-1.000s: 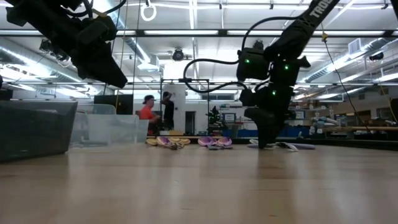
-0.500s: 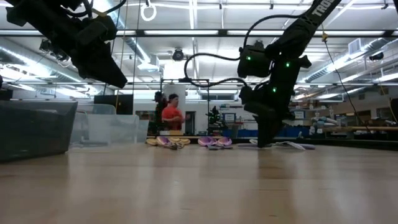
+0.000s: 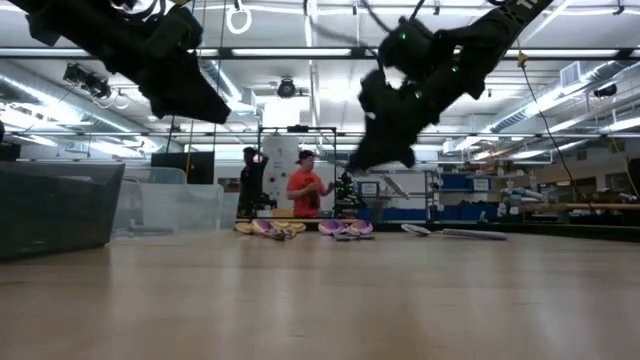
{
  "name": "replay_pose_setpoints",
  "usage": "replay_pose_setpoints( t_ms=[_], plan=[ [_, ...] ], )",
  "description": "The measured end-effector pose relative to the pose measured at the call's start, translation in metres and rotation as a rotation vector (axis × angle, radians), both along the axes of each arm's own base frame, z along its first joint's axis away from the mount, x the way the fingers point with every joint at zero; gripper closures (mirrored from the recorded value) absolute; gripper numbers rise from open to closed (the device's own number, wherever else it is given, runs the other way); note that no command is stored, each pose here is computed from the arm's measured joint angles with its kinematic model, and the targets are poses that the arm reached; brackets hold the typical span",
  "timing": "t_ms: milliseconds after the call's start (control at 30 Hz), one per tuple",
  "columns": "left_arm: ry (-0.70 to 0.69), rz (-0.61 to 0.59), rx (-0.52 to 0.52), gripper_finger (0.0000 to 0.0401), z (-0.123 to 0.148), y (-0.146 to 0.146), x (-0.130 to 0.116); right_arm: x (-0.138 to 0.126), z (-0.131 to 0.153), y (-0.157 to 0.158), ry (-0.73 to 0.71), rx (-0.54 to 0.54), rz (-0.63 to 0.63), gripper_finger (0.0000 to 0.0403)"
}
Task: Sort silverware by color (type)
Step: Put the blue spoon into the bottom transparent bin
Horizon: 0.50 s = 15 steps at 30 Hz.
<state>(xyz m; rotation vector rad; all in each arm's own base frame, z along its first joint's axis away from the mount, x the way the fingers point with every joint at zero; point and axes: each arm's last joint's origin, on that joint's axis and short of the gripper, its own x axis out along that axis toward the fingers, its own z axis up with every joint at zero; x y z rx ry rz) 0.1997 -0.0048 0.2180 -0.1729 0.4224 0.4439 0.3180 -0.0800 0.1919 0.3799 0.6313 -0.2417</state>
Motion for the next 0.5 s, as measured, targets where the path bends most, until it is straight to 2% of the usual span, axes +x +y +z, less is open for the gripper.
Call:
replay_pose_setpoints(
  t_ms=[233, 500],
  plan=[
    [-0.078, -0.071, 0.105, 0.0239, 0.005, -0.002, 0.015, 0.014, 0.023, 0.009, -0.284, -0.016, 0.24, 0.0339],
    [-0.285, -0.246, 0.122, 0.0239, 0.025, -0.007, 0.022, 0.02, 0.037, 0.025, -0.459, -0.031, 0.519, 0.0338]
  ],
)
